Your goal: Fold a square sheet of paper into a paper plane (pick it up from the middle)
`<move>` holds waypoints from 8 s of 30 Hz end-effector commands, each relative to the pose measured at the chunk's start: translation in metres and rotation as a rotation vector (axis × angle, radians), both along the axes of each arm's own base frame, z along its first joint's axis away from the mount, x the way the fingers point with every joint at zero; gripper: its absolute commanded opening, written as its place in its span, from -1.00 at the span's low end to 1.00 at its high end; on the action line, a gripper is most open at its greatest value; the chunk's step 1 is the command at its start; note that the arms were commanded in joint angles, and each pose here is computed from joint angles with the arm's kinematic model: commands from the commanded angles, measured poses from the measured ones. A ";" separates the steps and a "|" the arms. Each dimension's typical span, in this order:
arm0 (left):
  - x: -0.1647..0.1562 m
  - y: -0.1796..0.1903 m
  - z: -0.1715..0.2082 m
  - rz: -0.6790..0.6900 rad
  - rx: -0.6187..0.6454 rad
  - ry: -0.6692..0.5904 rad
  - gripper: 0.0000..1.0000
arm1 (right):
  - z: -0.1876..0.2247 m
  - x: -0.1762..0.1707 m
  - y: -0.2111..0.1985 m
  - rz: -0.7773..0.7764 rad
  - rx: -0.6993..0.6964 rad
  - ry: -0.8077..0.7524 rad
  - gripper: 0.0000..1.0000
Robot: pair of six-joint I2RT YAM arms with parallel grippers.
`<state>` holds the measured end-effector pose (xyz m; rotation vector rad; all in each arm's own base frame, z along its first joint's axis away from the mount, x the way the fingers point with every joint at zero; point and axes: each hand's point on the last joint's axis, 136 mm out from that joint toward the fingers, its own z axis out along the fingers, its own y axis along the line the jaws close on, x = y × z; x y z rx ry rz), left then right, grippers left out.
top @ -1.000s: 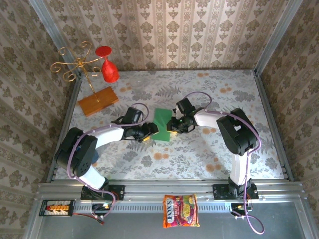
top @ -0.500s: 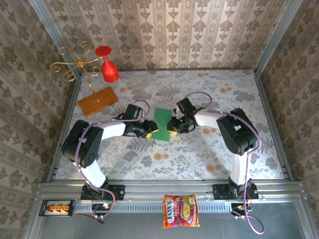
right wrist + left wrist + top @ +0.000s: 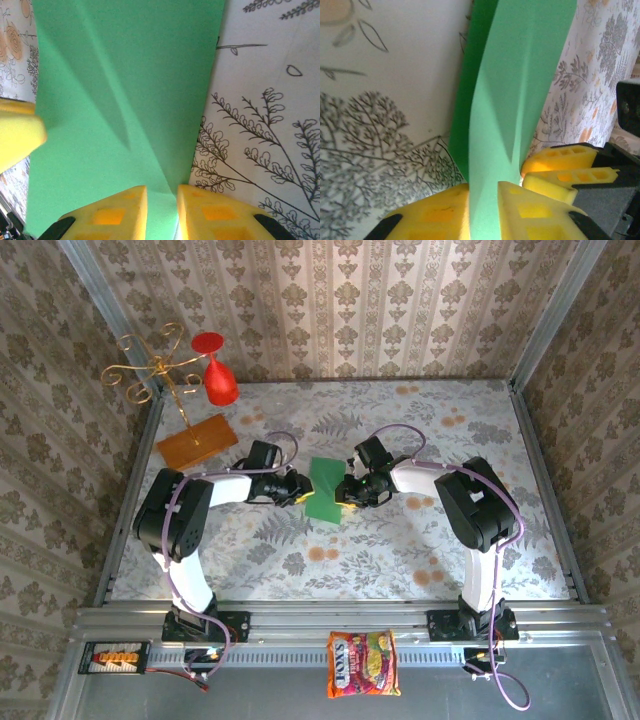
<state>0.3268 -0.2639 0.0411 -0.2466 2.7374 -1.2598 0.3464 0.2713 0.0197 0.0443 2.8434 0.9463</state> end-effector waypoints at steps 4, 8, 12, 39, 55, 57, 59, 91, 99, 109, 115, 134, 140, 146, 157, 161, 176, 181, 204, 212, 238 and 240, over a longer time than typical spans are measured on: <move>0.007 -0.003 0.009 -0.017 -0.039 -0.026 -0.73 | -0.005 -0.003 -0.005 -0.005 -0.007 0.016 -0.50; 0.007 -0.004 0.009 -0.019 -0.043 -0.029 -0.90 | 0.007 0.001 -0.002 0.004 0.016 -0.024 -0.48; 0.004 -0.003 0.008 -0.008 -0.042 -0.021 -1.00 | 0.028 0.008 0.000 0.013 0.039 -0.099 -0.40; -0.016 -0.012 0.027 0.194 0.093 0.000 -1.00 | 0.089 -0.049 0.029 0.508 -0.040 -0.945 0.44; -0.020 -0.020 0.025 0.179 0.084 0.013 -1.00 | 0.046 -0.053 0.037 0.664 -0.352 -1.183 0.28; -0.021 -0.020 0.025 0.177 0.088 0.014 -1.00 | 0.050 -0.049 0.035 0.636 -0.371 -1.206 0.24; -0.021 -0.020 0.025 0.174 0.088 0.013 -1.00 | 0.052 -0.046 0.033 0.625 -0.386 -1.215 0.16; -0.027 -0.018 0.020 0.160 0.091 0.030 -0.90 | 0.052 -0.053 0.047 0.649 -0.291 -1.158 -0.55; -0.019 0.016 0.034 0.211 0.127 -0.014 -0.61 | 0.050 -0.064 0.048 0.668 -0.212 -1.094 -0.79; -0.008 0.009 0.064 0.129 0.110 -0.129 -0.42 | 0.043 -0.093 0.047 0.663 -0.057 -0.934 -0.83; -0.004 -0.024 0.033 0.009 0.136 -0.096 -0.49 | 0.039 -0.097 0.044 0.636 -0.016 -0.866 -0.83; -0.013 -0.019 -0.035 -0.042 0.293 0.074 -0.59 | 0.030 -0.074 0.023 0.494 -0.026 -0.696 -0.82; -0.017 -0.021 -0.037 -0.103 0.323 0.080 -0.63 | 0.034 -0.057 0.015 0.428 -0.078 -0.683 -0.82; -0.021 -0.027 -0.036 -0.155 0.332 0.070 -0.66 | 0.023 -0.048 0.005 0.370 -0.113 -0.623 -0.83; -0.023 -0.032 -0.035 -0.193 0.314 0.065 -0.70 | 0.003 -0.043 -0.004 0.308 -0.172 -0.530 -0.82; -0.023 -0.032 -0.034 -0.203 0.312 0.059 -0.71 | -0.001 -0.041 -0.006 0.301 -0.188 -0.525 -0.82; -0.003 -0.045 0.010 -0.202 0.250 -0.064 -0.68 | -0.015 -0.052 -0.012 0.329 -0.218 -0.461 -0.83; 0.010 -0.047 0.025 -0.158 0.231 -0.116 -0.62 | -0.015 -0.059 -0.013 0.322 -0.205 -0.427 -0.83; -0.005 -0.038 -0.030 -0.193 0.334 0.036 -0.72 | 0.010 -0.066 0.001 0.256 -0.081 -0.356 -0.84; -0.006 -0.036 -0.032 -0.190 0.346 0.040 -0.72 | 0.016 -0.073 0.006 0.274 -0.031 -0.351 -0.84; -0.010 -0.041 -0.032 -0.217 0.326 0.037 -0.73 | -0.002 -0.065 -0.001 0.263 -0.109 -0.345 -0.85; -0.010 -0.041 -0.033 -0.217 0.327 0.040 -0.73 | -0.003 -0.064 -0.002 0.259 -0.114 -0.345 -0.85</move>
